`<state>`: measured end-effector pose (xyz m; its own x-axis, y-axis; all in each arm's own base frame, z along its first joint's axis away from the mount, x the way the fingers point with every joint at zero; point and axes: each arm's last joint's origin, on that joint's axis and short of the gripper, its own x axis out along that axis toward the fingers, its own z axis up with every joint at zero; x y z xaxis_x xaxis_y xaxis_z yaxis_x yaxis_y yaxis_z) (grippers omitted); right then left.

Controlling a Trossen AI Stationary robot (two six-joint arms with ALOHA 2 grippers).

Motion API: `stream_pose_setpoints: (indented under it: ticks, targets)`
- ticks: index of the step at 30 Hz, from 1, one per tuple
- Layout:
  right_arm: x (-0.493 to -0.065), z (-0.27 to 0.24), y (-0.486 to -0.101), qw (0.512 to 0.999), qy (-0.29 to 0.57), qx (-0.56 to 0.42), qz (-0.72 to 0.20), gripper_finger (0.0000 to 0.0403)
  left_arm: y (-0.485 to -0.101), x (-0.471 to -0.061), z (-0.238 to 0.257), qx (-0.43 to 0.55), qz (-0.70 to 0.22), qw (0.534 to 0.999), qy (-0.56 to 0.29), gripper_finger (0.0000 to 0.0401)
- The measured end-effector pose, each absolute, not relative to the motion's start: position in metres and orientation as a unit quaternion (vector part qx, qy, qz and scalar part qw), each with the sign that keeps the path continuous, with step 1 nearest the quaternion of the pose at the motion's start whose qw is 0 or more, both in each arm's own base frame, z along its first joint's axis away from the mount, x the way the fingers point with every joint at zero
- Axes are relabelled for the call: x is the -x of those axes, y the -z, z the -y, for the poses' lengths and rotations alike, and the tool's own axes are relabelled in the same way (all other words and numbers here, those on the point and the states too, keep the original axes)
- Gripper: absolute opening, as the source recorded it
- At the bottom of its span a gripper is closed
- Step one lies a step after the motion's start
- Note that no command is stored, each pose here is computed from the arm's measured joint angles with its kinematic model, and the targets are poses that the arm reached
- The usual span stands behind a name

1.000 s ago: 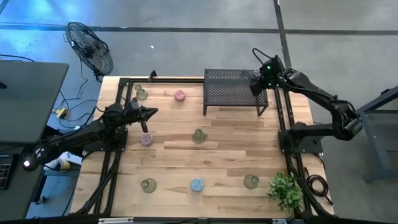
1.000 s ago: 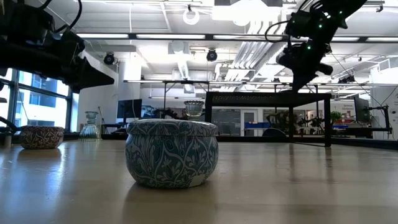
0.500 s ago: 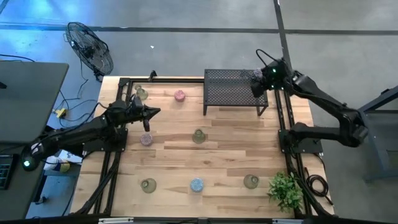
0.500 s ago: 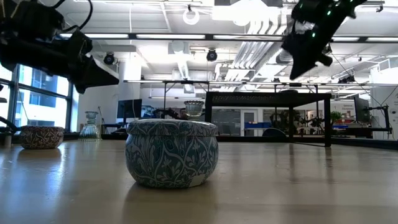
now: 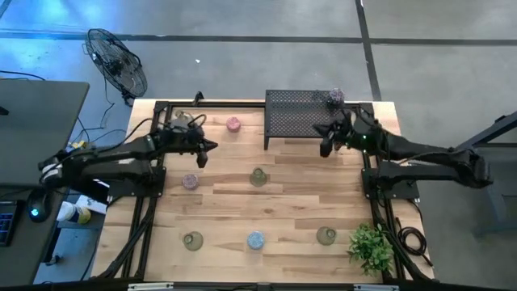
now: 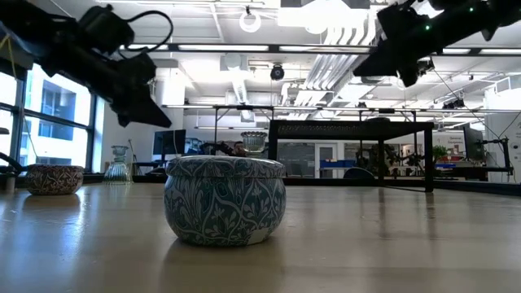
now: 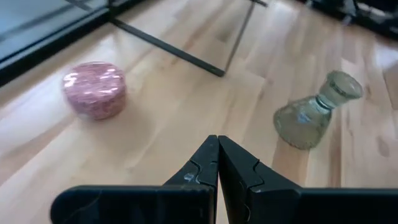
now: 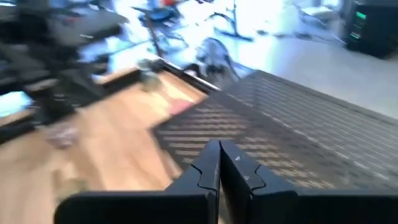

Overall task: Pick & Place candle stick holders
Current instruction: Put the green glass candle holder on the shelf

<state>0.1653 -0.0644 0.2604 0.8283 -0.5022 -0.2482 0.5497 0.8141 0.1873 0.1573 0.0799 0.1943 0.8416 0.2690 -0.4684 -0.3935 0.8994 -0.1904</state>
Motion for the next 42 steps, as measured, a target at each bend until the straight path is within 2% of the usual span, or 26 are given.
stream_pose_setpoints:
  ticks: [4,9,13,18,21,27,34,38,42]
  targets:
    - [-0.174,0.049,-0.261,0.961,0.232,-0.104,-0.105,0.0,-0.194,-0.168,-0.083,0.135,-0.216,0.958,-0.133,0.0002]
    - [-0.181,0.035,-0.266,0.971,0.195,-0.094,-0.104,0.0,-0.194,-0.176,-0.087,0.117,-0.195,0.965,-0.126,0.0002]
    - [-0.191,0.024,-0.249,0.966,0.186,-0.117,-0.139,0.0,-0.198,-0.181,-0.089,0.105,-0.166,0.973,-0.121,0.0002]
    - [-0.213,0.006,-0.234,0.965,0.155,-0.141,-0.157,0.0002,-0.202,-0.189,-0.09,0.095,-0.122,0.986,-0.065,0.0002]
    - [-0.228,-0.002,-0.225,0.965,0.142,-0.141,-0.169,0.0017,-0.201,-0.192,-0.092,0.093,-0.112,0.988,-0.058,0.0002]
    - [-0.267,-0.012,-0.231,0.962,0.126,-0.138,-0.198,0.0101,-0.179,-0.187,-0.091,0.083,-0.091,0.988,-0.097,0.0002]
    - [-0.319,-0.016,-0.223,0.942,0.139,-0.124,-0.279,0.0246,-0.164,-0.176,-0.09,0.069,-0.092,0.98,-0.165,0.0002]
    - [-0.348,-0.02,-0.223,0.932,0.111,-0.11,-0.327,0.0322,-0.159,-0.173,-0.089,0.06,-0.101,0.978,-0.17,0.0002]
    - [-0.37,-0.022,-0.217,0.924,0.094,-0.06,-0.365,0.0366,-0.157,-0.172,-0.088,0.061,-0.105,0.978,-0.168,0.0002]
